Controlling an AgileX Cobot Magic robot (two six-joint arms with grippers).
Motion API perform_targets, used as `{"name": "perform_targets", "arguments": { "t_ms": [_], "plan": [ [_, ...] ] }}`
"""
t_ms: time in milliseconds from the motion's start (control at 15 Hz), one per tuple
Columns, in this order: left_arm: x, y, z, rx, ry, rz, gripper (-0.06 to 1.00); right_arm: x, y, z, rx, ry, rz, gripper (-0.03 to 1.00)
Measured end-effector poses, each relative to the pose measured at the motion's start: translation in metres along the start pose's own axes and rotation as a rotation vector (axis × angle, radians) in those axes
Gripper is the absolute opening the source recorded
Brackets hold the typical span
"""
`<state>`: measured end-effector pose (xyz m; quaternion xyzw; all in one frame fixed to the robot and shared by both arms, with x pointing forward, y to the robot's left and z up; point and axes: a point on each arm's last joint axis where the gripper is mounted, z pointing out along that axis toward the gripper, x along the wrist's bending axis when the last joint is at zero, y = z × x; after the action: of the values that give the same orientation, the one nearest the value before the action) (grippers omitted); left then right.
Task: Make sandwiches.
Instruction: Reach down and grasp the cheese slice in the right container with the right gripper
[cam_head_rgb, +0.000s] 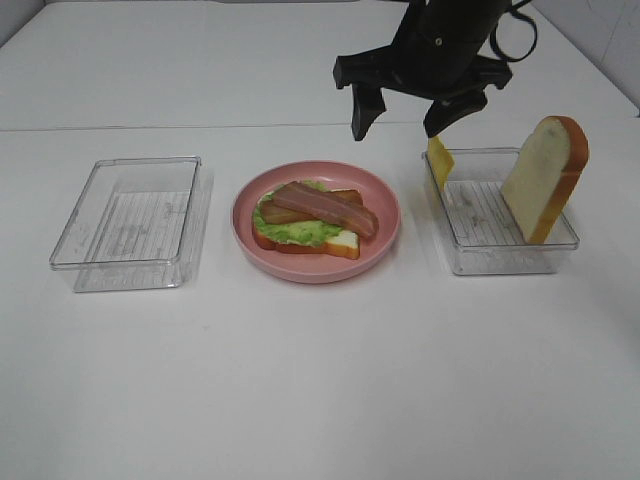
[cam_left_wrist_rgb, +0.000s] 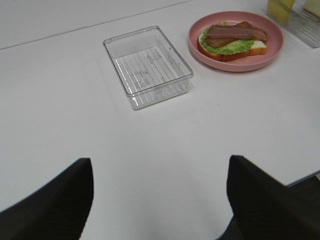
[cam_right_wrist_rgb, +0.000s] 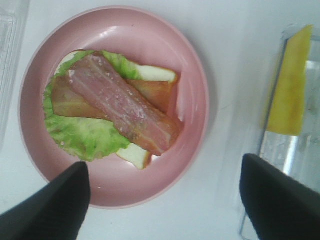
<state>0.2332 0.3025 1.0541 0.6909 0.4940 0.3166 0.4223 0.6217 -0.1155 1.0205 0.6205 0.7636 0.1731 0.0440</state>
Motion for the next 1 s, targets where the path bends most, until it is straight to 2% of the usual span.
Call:
{"name": "perform_targets", "arguments": {
  "t_ms": [200,400,667,1000],
  "plan": [
    [0.0,0.0,0.0,0.0,0.0,0.0,0.71,-0.012,0.002,-0.031,-0.062,-0.045,-0.01,0.77],
    [0.0,0.0,0.0,0.0,0.0,0.0,0.71,-0.044,0.008,-0.043,-0.092,-0.08,0.04,0.76],
    [0.0,0.0,0.0,0.0,0.0,0.0,0.71,-0.056,0.016,-0.01,-0.087,-0.104,0.0,0.75],
    [0.0,0.0,0.0,0.0,0.0,0.0,0.71,-0.076,0.024,0.033,-0.085,-0.084,0.041,0.64]
  ]
}}
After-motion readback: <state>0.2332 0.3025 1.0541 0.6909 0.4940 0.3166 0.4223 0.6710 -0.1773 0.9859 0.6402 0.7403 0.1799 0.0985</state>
